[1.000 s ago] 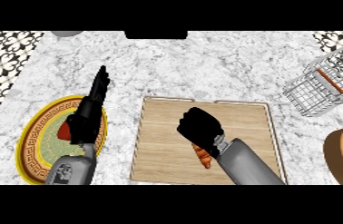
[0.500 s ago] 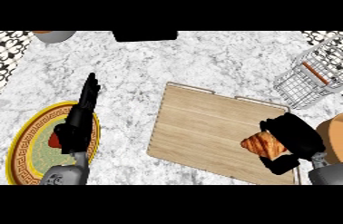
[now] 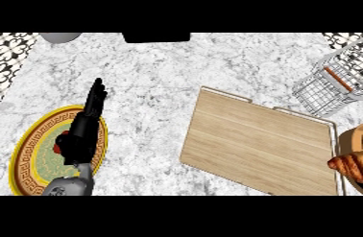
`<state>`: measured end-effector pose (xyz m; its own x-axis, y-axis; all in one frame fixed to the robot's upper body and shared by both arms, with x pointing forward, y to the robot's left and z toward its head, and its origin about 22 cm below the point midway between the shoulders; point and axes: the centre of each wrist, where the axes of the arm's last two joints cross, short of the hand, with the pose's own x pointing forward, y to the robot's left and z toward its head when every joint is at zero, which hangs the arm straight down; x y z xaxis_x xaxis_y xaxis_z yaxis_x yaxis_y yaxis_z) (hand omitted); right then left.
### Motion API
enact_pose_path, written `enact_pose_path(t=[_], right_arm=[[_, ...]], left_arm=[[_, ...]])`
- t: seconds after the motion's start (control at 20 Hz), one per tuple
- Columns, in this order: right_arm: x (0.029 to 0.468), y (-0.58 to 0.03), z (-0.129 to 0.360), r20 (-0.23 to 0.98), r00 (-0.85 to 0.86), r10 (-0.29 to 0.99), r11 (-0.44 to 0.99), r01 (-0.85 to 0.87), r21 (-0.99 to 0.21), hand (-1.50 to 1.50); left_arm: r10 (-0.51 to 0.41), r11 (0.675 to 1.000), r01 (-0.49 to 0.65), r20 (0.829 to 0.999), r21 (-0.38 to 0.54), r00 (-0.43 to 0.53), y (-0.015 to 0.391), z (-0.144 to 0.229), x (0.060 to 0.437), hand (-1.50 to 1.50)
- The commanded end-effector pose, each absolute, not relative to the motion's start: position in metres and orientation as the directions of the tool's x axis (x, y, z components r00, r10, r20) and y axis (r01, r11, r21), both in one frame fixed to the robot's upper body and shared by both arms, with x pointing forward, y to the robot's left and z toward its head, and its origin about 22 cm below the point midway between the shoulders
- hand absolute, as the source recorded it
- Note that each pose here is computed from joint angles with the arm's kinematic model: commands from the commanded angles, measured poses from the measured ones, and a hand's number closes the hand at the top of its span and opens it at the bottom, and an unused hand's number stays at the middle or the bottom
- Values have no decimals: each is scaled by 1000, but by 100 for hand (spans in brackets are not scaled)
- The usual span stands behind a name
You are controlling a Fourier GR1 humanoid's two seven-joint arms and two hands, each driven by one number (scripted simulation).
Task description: Pick the croissant from the tray and place it in the tiered basket
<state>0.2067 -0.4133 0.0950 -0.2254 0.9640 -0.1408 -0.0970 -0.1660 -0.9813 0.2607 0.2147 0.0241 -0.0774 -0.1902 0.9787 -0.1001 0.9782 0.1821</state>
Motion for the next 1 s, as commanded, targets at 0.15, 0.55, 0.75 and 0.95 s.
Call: enact_pose_path(t=[0.15, 0.55, 0.75, 0.95], right_arm=[[184, -437, 204, -47, -175, 983, -38, 53, -998, 150], [163, -449, 287, 62, -112, 992, 70, 70, -995, 150], [184, -461, 307, 253, -124, 960, 259, 35, -965, 150], [197, -454, 316, 297, -118, 948, 304, 44, -952, 150]], left_arm=[[-203, 976, -93, 976, 195, -78, 212, 29, 262, 0], [-199, 978, -71, 976, 194, -84, 195, 33, 275, 0], [-187, 982, -56, 977, 183, -101, 204, 32, 269, 0], [-176, 984, -50, 979, 172, -104, 191, 39, 276, 0]])
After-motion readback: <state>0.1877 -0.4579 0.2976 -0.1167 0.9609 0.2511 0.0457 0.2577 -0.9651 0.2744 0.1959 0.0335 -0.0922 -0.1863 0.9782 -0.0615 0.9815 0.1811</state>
